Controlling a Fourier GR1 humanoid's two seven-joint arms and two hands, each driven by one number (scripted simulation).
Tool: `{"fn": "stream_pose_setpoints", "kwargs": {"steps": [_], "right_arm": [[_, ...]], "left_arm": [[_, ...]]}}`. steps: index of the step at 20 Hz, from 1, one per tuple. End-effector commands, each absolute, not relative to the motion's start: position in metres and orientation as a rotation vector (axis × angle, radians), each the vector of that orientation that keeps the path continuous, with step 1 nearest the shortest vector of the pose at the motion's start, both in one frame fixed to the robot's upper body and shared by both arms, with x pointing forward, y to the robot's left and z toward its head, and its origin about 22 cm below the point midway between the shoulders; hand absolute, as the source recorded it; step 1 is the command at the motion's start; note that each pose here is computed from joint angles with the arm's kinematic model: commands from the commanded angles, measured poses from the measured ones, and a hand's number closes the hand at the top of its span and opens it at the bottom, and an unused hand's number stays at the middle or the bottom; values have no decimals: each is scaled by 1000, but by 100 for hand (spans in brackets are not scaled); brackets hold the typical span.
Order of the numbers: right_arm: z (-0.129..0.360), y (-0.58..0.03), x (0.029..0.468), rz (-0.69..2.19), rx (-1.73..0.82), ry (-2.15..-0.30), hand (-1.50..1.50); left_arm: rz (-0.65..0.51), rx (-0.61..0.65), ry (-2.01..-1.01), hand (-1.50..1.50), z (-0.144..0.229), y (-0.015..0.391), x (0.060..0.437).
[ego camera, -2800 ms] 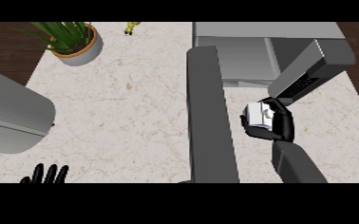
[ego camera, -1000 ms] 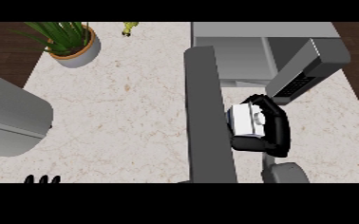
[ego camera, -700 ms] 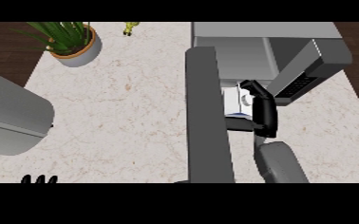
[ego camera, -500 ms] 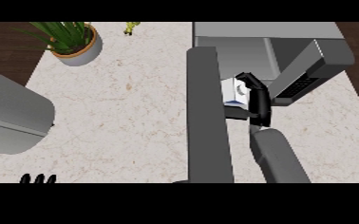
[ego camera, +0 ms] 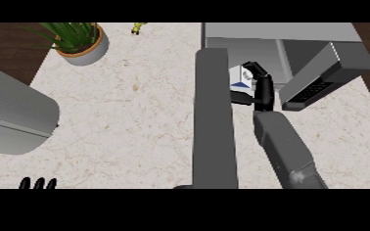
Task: Pick up the milk, place it into the microwave and close the microwave
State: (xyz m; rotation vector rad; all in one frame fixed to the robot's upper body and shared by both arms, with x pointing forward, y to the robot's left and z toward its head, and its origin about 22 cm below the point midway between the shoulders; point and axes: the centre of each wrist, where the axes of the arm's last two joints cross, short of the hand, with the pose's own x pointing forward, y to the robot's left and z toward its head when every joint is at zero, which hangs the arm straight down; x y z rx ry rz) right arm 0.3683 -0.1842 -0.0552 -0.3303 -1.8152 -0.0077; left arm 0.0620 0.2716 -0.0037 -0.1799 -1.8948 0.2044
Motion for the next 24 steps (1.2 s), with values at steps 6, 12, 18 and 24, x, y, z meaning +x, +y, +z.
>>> {"fn": "stream_pose_setpoints", "kwargs": {"steps": [6, 12, 18, 24], "right_arm": [[-44, -208, 391, 89, -509, -1770, 150], [-46, -211, 391, 159, -642, -1785, 150], [-25, -234, 404, 239, -773, -1843, 150], [-9, -237, 414, 115, -721, -1921, 150]], "left_arm": [[172, -208, -1889, -150, -6, 278, 56], [181, -220, -1890, -150, -7, 282, 63], [166, -232, -1907, -150, -7, 284, 77], [163, -242, -1902, -150, -6, 276, 77]]}}
